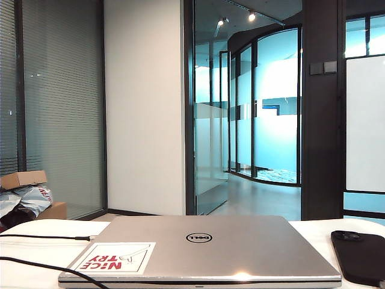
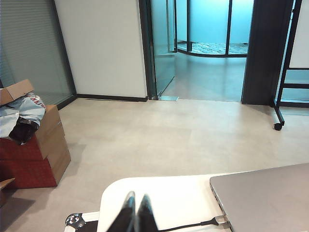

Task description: Pick up the charging cable and the phone, plug the charging cable into the charging port on the phone, and finally place them back on the table.

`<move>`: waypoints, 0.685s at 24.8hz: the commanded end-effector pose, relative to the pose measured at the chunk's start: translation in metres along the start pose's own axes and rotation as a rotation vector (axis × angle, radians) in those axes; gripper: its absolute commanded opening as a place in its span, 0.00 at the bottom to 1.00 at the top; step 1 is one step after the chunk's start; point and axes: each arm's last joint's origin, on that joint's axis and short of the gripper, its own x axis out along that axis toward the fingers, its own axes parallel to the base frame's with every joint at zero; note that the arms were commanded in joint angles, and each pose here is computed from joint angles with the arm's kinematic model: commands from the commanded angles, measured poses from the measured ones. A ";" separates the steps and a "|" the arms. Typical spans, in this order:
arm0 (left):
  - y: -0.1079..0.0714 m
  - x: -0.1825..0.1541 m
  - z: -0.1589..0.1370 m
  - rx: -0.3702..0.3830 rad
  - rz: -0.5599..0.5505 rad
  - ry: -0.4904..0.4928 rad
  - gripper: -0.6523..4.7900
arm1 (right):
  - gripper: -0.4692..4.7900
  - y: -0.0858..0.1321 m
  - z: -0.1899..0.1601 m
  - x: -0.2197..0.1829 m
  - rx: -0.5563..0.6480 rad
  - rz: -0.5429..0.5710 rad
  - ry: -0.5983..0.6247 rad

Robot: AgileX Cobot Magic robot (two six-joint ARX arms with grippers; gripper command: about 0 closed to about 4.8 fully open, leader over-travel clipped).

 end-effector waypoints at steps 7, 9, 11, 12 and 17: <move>0.000 0.000 0.001 -0.002 0.000 -0.008 0.11 | 0.07 -0.008 -0.035 -0.013 0.017 -0.235 -0.616; 0.000 0.000 0.001 -0.002 0.000 -0.008 0.11 | 0.07 -0.009 -0.050 -0.015 0.028 -0.262 -0.683; 0.000 0.000 0.001 -0.002 0.000 -0.008 0.11 | 0.07 -0.009 -0.069 -0.017 0.037 -0.276 -0.731; 0.000 0.000 0.001 -0.002 0.000 -0.008 0.11 | 0.07 -0.009 -0.074 -0.018 0.037 -0.274 -0.745; 0.000 0.000 0.001 -0.002 0.000 -0.008 0.11 | 0.07 -0.010 -0.096 -0.019 0.041 -0.269 -0.824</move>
